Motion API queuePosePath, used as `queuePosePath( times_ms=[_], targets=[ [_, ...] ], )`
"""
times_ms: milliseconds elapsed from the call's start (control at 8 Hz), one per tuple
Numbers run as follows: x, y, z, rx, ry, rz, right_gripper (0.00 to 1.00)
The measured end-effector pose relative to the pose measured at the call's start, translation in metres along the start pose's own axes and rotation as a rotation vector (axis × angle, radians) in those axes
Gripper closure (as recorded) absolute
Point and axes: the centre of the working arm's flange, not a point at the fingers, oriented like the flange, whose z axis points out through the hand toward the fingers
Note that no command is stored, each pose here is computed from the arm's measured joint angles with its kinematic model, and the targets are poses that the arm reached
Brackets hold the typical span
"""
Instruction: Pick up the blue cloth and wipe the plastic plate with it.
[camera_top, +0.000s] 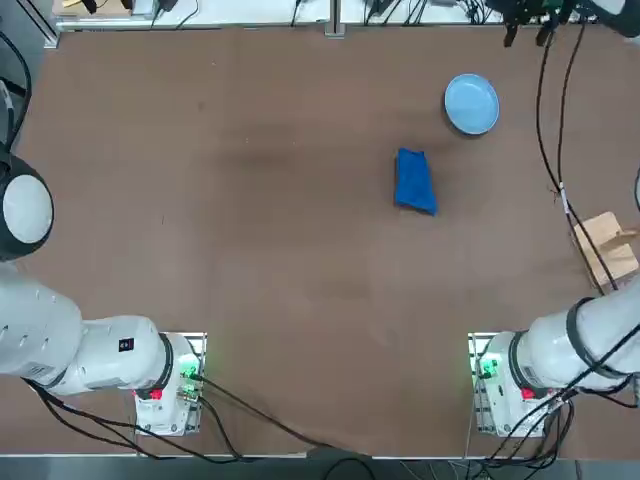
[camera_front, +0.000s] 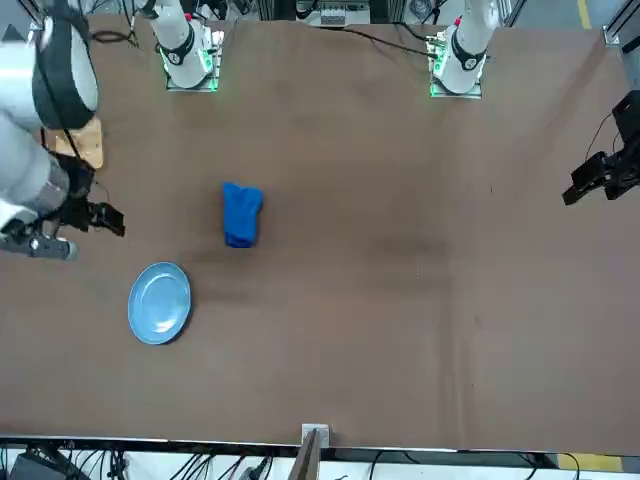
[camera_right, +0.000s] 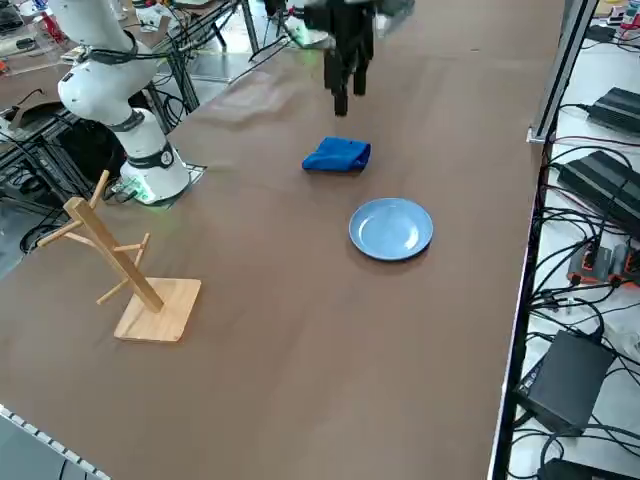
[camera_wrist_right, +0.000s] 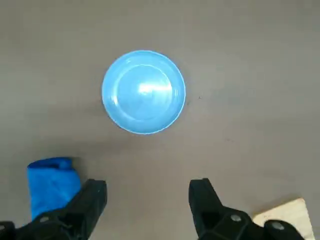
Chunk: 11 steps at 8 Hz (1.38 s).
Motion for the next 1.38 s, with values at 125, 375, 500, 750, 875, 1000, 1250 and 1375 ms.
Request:
queuePosePath(
  times_ms=[125, 375, 500, 750, 875, 1000, 1250, 1375],
  targets=[
    [-0.012, 0.003, -0.033, 0.000, 0.049, 0.005, 0.00],
    [-0.033, 0.012, -0.071, 0.001, 0.081, 0.021, 0.00],
    [-0.041, 0.013, -0.074, -0.004, 0.044, 0.024, 0.00],
    [-0.047, 0.013, -0.078, 0.006, -0.003, 0.035, 0.00],
    [-0.048, 0.014, -0.081, 0.025, -0.005, 0.047, 0.00],
    [-0.047, 0.022, -0.081, 0.049, -0.009, 0.066, 0.00],
    [-0.046, 0.036, -0.080, 0.070, -0.014, 0.097, 0.00],
    [-0.046, 0.035, -0.079, 0.074, -0.015, 0.097, 0.00]
  ],
)
